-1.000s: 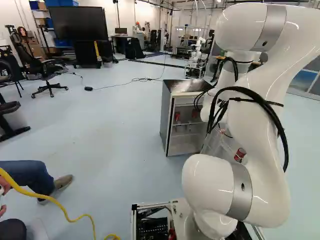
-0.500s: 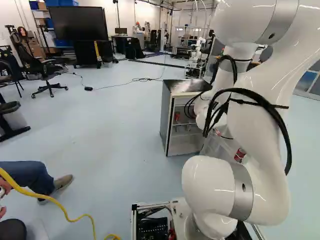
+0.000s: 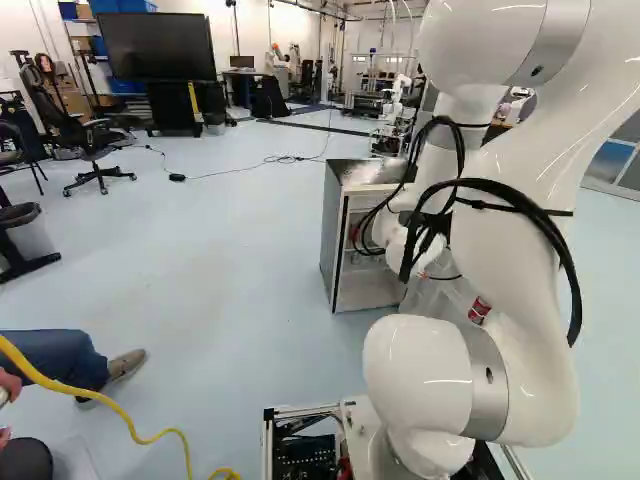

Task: Grab a drink from the fridge

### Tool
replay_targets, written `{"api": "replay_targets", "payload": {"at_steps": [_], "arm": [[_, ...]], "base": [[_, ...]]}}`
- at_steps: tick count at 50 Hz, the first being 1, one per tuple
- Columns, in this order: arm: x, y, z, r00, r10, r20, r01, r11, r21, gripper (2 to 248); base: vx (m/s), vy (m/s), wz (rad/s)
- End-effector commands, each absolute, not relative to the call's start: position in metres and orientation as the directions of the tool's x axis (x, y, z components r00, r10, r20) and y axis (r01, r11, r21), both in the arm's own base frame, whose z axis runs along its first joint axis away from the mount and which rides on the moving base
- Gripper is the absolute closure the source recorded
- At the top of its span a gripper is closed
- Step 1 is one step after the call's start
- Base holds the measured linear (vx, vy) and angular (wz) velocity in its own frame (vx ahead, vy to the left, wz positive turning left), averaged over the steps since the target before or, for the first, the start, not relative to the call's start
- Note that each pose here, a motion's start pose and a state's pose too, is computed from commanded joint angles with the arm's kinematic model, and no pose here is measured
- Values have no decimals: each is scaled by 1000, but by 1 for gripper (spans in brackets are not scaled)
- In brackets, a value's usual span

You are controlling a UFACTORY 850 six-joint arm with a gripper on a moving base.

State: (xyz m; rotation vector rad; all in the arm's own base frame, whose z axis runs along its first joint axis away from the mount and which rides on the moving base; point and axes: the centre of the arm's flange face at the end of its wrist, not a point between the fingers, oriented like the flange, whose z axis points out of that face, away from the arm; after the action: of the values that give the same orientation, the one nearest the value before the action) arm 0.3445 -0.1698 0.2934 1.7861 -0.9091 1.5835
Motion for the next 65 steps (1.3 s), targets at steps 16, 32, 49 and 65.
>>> {"api": "replay_targets", "payload": {"at_steps": [16, 32, 49, 65], "arm": [[356, -160, 277, 120, -108, 987, -687, -726, 4, 3], [366, -148, 260, 171, -100, 980, -556, -831, 12, 3], [379, -135, 241, 216, -86, 973, -397, -918, 7, 3], [388, -129, 223, 248, -82, 965, -315, -949, 0, 3]], "base": [[0, 0, 0], [0, 0, 0], [0, 0, 0], [0, 0, 0]]}}
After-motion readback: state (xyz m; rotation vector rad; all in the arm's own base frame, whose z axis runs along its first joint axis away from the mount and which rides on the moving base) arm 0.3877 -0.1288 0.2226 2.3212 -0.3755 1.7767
